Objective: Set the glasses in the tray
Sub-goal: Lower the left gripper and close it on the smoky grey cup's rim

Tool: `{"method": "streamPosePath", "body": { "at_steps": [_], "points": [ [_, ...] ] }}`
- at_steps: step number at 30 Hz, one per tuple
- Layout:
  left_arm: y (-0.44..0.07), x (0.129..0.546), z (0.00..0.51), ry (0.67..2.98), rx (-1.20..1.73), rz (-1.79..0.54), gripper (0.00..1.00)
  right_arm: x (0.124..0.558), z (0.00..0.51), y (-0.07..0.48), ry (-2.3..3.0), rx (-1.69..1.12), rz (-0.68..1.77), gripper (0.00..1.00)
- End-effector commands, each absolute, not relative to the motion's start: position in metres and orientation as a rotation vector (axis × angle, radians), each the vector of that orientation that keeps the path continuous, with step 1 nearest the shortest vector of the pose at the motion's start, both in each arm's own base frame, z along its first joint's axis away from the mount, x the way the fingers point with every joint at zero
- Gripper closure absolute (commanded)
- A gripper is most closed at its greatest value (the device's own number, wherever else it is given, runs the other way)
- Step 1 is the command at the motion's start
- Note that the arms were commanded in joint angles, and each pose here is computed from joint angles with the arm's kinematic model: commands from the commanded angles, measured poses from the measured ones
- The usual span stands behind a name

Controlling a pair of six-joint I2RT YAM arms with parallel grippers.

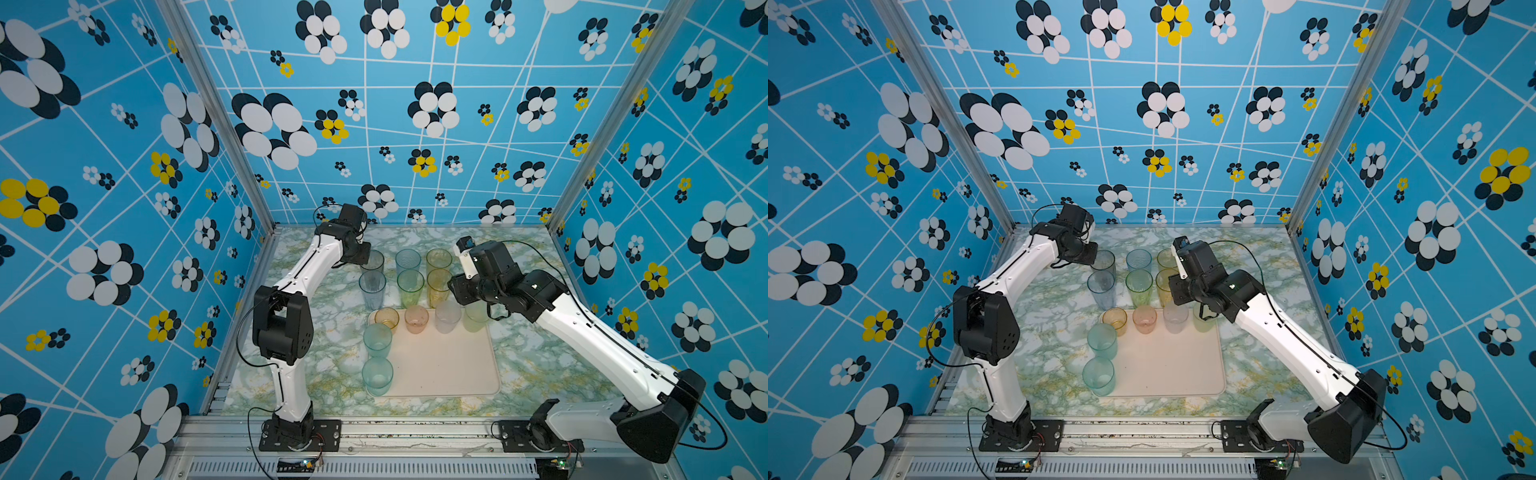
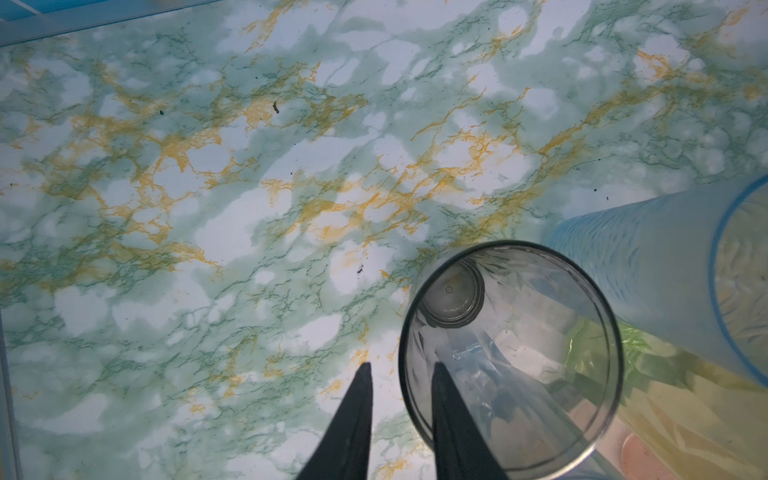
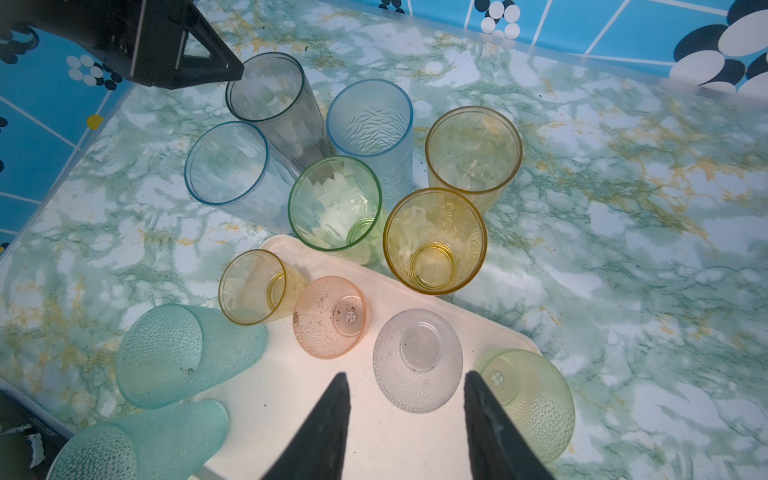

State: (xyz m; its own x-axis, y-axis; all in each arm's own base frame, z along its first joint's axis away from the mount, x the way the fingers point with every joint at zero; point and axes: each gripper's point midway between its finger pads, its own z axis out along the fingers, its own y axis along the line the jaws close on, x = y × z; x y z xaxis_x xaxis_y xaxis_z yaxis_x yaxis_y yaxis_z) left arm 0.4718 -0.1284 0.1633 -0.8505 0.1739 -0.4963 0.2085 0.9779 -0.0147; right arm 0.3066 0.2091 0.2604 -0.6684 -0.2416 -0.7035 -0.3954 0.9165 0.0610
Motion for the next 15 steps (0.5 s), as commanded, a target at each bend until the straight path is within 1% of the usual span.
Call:
{"method": "streamPosePath", "body": {
  "at_steps": [1, 8, 15],
  "points": [
    [-0.124, 0.474, 0.16, 2.634, 0.291, -0.058, 0.74, 0.31, 0.27, 0.21, 2.312, -0.452, 0.289, 0.53],
    [-0.126, 0.479, 0.154, 2.647, 0.298, -0.062, 0.77, 0.31, 0.268, 0.209, 2.318, -0.448, 0.285, 0.53],
    [-0.127, 0.48, 0.148, 2.665, 0.313, -0.058, 0.83, 0.311, 0.266, 0.207, 2.321, -0.444, 0.284, 0.53]
  ]
}}
